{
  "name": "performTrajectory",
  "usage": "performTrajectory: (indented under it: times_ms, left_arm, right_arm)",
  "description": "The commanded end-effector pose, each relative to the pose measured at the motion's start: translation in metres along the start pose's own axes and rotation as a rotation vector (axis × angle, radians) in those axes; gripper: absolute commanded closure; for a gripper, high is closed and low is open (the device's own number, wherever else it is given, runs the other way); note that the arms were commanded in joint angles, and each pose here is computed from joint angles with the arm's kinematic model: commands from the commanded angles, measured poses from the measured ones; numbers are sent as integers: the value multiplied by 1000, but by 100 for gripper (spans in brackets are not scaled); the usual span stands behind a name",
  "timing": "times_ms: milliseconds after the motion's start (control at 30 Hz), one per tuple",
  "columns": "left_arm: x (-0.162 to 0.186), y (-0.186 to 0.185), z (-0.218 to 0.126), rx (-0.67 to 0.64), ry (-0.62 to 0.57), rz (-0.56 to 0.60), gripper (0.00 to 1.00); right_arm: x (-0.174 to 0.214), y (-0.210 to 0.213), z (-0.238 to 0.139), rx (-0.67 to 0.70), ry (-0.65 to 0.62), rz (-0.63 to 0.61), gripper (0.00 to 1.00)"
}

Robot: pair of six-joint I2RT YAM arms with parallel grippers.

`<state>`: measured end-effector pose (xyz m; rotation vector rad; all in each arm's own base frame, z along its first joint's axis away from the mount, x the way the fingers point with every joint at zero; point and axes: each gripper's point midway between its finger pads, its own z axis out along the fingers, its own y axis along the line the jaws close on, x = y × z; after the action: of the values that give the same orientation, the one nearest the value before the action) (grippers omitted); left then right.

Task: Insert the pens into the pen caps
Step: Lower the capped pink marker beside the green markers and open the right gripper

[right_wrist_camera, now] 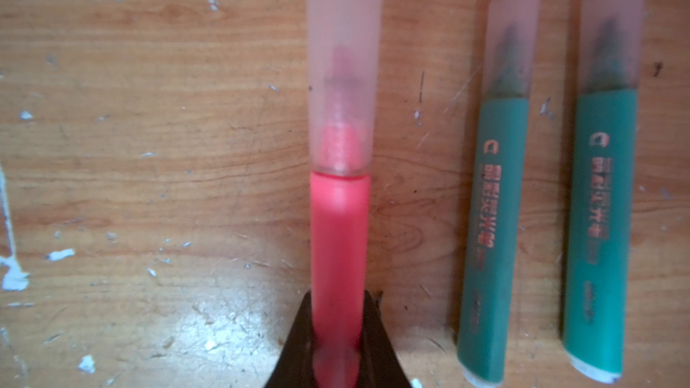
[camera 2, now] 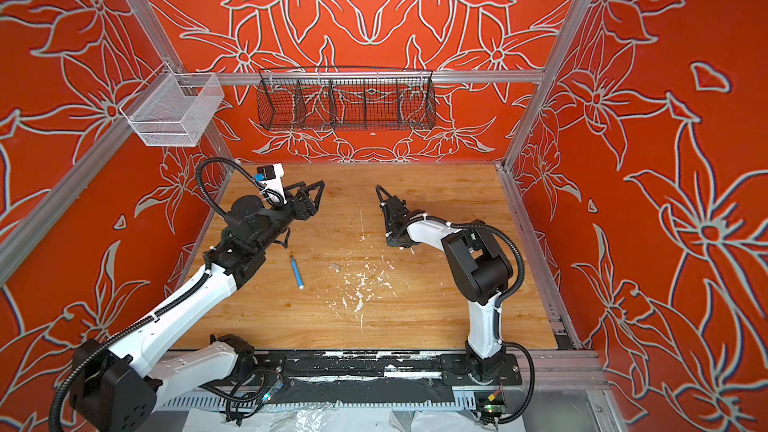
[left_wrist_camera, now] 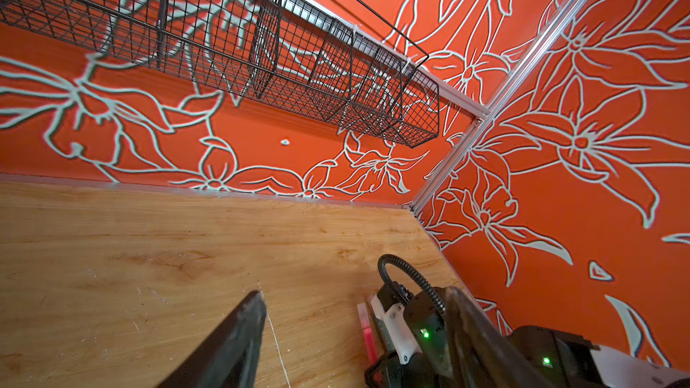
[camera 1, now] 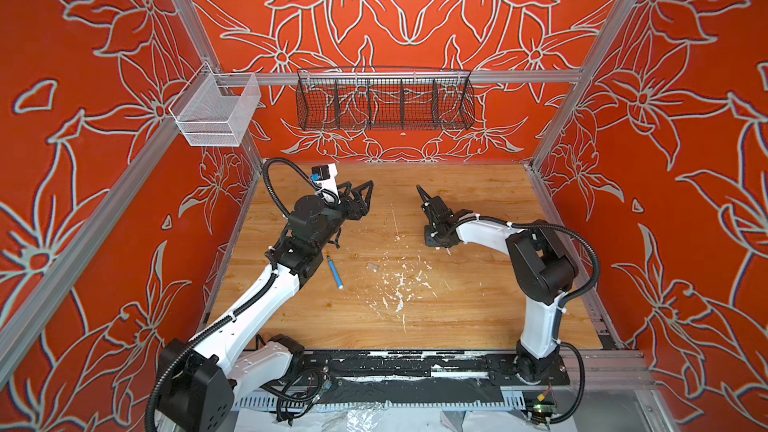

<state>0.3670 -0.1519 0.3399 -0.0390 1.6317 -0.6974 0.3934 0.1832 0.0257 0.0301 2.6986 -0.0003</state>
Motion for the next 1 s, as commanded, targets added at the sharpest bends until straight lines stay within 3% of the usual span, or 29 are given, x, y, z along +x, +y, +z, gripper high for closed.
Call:
performTrajectory:
  times_ms: [0, 433, 767, 967]
  left_arm:
    - [-8, -3, 1, 5, -18, 1, 26]
    - [-15, -2, -3, -10, -38, 21, 26]
    - [-21, -4, -8, -11, -57, 28, 25]
    - [-23, -5, -10, -8, -63, 32, 25]
  right_arm:
    - [16, -18, 13, 93, 70, 13, 90]
    - [18, -24, 18, 162, 142, 39, 79]
    - [22, -30, 11, 195, 172, 24, 77]
    - [19, -24, 4, 170, 164, 31, 72]
